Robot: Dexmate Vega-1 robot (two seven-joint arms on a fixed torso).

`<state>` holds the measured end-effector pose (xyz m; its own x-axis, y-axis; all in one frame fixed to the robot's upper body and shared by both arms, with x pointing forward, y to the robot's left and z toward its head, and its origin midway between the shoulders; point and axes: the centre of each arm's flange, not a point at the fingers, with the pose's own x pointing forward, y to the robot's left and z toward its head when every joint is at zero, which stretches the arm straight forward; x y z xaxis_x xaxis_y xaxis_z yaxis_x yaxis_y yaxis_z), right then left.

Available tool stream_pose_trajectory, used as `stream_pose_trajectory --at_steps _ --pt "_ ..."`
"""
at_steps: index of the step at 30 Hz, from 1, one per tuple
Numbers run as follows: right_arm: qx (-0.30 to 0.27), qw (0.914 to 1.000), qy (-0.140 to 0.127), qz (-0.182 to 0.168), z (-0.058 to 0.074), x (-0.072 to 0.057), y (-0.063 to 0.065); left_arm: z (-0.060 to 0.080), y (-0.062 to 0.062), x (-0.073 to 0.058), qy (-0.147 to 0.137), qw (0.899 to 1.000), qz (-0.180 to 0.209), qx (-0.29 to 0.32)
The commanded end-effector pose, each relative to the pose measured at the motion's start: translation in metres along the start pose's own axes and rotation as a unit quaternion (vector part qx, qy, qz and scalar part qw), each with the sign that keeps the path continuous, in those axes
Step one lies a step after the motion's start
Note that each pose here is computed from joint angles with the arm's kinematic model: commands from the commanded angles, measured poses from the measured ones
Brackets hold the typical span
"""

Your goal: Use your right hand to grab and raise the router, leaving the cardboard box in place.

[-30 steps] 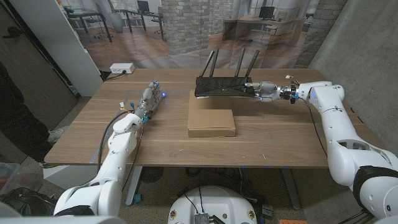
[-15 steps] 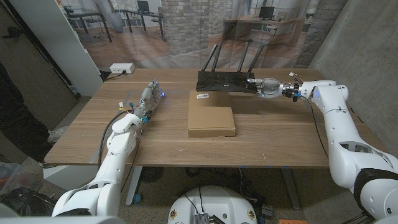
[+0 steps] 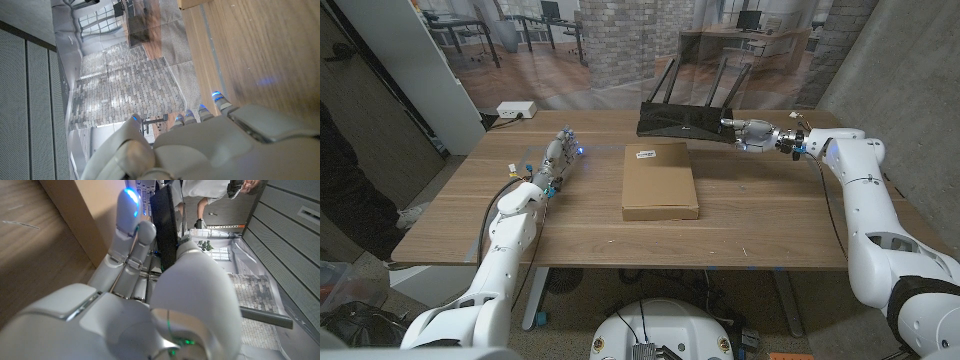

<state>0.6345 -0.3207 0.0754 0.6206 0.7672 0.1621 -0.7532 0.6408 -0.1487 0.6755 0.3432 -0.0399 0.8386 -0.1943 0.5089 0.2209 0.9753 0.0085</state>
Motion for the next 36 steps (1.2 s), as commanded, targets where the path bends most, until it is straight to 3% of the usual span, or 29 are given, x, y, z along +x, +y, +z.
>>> stream_pose_trajectory --at_steps 1,23,36 --pt "-0.006 0.9996 -0.028 -0.010 0.008 -0.003 0.003 0.005 0.002 -0.002 -0.005 1.000 -0.005 0.002" --pt "-0.017 0.9975 -0.057 -0.038 0.015 -0.008 0.010 0.015 0.013 0.000 -0.005 1.000 -0.023 0.011" --pt "-0.019 0.9967 -0.061 -0.051 0.017 -0.003 0.007 0.019 0.025 0.004 0.003 0.999 -0.038 0.018"
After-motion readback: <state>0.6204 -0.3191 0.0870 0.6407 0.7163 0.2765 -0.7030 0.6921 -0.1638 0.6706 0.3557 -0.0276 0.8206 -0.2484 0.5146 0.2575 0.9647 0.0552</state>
